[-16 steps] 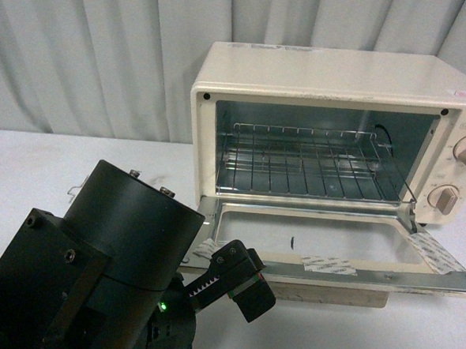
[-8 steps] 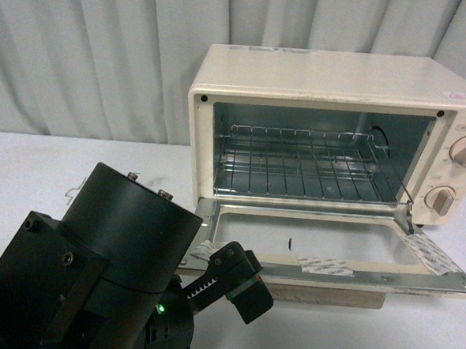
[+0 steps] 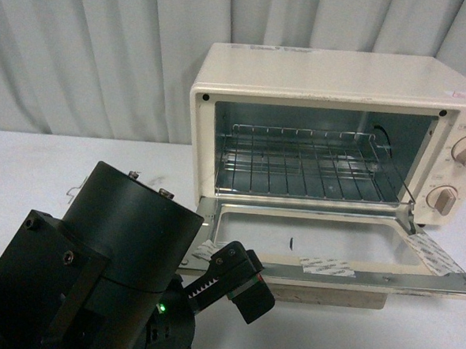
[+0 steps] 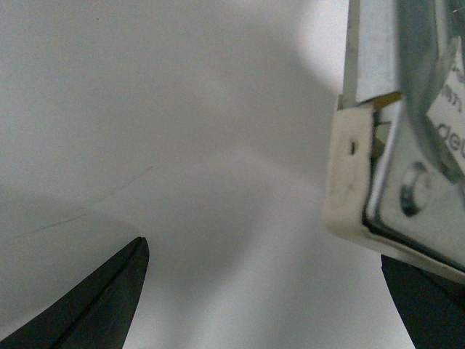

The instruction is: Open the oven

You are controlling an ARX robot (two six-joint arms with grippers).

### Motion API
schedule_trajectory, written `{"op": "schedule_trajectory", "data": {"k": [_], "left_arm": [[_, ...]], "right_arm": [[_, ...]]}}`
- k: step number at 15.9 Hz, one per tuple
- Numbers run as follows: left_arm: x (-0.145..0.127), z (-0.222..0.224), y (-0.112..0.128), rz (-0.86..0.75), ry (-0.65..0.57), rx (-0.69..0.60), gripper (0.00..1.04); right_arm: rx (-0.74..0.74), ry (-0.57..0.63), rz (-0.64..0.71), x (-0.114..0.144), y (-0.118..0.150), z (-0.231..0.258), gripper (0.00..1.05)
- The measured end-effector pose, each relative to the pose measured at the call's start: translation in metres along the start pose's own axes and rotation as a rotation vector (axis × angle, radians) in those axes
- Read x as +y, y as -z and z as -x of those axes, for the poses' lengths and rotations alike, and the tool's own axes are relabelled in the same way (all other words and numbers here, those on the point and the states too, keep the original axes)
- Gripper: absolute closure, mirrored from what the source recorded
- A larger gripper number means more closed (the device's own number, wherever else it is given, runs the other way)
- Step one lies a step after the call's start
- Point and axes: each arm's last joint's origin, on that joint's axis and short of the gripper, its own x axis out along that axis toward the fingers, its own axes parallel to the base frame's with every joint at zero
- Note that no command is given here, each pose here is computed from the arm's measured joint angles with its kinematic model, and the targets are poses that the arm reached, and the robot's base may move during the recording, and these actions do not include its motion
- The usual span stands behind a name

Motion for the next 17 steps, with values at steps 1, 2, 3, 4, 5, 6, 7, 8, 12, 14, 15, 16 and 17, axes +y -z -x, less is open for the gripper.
{"op": "schedule_trajectory", "data": {"k": [1,2,3,4,5,6,7,8,12,14,15,16,17], "left_arm": [[0.000,0.000,0.000,0.000,0.000,0.000,0.07],[0.000,0.000,0.000,0.000,0.000,0.000,0.07],[0.000,0.000,0.000,0.000,0.000,0.000,0.07],[0.000,0.000,0.000,0.000,0.000,0.000,0.07],[0.000,0.000,0.000,0.000,0.000,0.000,0.07],[0.000,0.000,0.000,0.000,-0.001,0.000,0.07],[0.000,0.000,0.000,0.000,0.000,0.000,0.07],[0.000,0.000,0.000,0.000,0.000,0.000,0.07],[0.008,0.013,0.003,0.082,0.380,-0.216,0.07],[0.021,0.036,-0.004,-0.009,0.395,-0.146,0.07],[0.024,0.038,-0.005,-0.020,0.386,-0.134,0.07],[0.027,0.040,-0.005,-0.040,0.375,-0.124,0.07],[0.032,0.045,-0.007,-0.062,0.360,-0.112,0.07]], "right_arm": [[0.000,0.000,0.000,0.000,0.000,0.000,0.55],[0.000,0.000,0.000,0.000,0.000,0.000,0.46],[0.000,0.000,0.000,0.000,0.000,0.000,0.35],[0.000,0.000,0.000,0.000,0.000,0.000,0.26],[0.000,0.000,0.000,0.000,0.000,0.000,0.15],[0.000,0.000,0.000,0.000,0.000,0.000,0.05],[0.000,0.000,0.000,0.000,0.000,0.000,0.06],[0.000,0.000,0.000,0.000,0.000,0.000,0.07],[-0.001,-0.001,0.000,0.000,0.000,0.000,0.06],[-0.001,0.000,0.000,0.000,0.000,0.000,0.06],[-0.001,0.000,0.000,0.000,0.000,0.000,0.06],[-0.001,0.000,0.000,0.000,0.000,0.000,0.06],[-0.001,0.000,0.000,0.000,0.000,0.000,0.06]]}}
